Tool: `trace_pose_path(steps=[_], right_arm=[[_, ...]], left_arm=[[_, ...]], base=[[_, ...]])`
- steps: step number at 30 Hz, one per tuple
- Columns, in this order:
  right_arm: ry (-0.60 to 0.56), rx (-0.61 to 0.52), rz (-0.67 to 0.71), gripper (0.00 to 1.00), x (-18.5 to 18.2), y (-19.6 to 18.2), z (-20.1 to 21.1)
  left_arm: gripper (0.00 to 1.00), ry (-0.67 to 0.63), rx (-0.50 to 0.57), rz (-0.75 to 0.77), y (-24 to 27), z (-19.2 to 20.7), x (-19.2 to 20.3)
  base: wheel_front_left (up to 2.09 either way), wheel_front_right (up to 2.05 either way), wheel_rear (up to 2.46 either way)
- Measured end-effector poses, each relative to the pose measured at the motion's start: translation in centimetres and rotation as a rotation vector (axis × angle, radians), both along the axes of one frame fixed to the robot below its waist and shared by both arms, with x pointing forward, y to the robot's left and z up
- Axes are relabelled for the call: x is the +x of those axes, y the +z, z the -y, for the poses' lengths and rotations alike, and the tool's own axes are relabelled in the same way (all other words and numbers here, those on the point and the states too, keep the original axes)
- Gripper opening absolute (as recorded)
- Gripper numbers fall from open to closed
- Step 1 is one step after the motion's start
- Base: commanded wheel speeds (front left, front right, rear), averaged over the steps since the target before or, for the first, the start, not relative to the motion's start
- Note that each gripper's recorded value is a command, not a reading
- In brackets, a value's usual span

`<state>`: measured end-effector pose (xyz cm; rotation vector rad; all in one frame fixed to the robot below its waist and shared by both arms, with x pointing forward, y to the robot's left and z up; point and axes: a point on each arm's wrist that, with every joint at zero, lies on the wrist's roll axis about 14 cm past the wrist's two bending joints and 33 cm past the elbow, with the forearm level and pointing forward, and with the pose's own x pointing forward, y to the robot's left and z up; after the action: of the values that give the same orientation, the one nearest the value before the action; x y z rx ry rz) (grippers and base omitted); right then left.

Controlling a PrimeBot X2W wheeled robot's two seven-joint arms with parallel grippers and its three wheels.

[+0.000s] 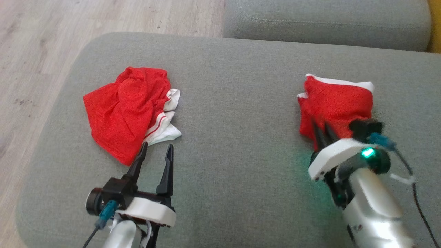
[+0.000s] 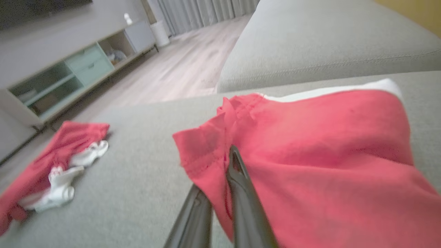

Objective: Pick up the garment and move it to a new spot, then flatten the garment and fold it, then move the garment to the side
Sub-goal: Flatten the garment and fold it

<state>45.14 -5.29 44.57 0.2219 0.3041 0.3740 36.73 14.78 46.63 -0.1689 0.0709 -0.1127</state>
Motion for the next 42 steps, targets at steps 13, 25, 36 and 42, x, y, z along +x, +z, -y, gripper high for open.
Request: trace_pose_path(steps=[13,25,36,42], right_arm=[[-0.001,-0.204,0.089,1.00,-1.8,-1.2,3.1],[-0.326,-0.121,0.155,1.00,-5.7,0.0,12.7],[-0.307,-0.152,0.180,0.00,-2.1,0.4,12.1],[-0.267,-0.155,0.163,0.00,3.1,0.4,10.3]], left_arm=[[1.00,-0.055,-0.022,-0.004,-0.1,2.0,0.2],[1.00,-0.161,-0.032,-0.004,-0.2,5.8,1.4],[1.00,-0.159,-0.035,-0.042,-1.6,5.5,2.8],[1.00,-0.132,-0.030,-0.058,-2.3,4.3,3.9]], base=[[0.00,0.00,0.00],[0.00,0.00,0.00],[0.00,0.00,0.00],[0.00,0.00,0.00]])
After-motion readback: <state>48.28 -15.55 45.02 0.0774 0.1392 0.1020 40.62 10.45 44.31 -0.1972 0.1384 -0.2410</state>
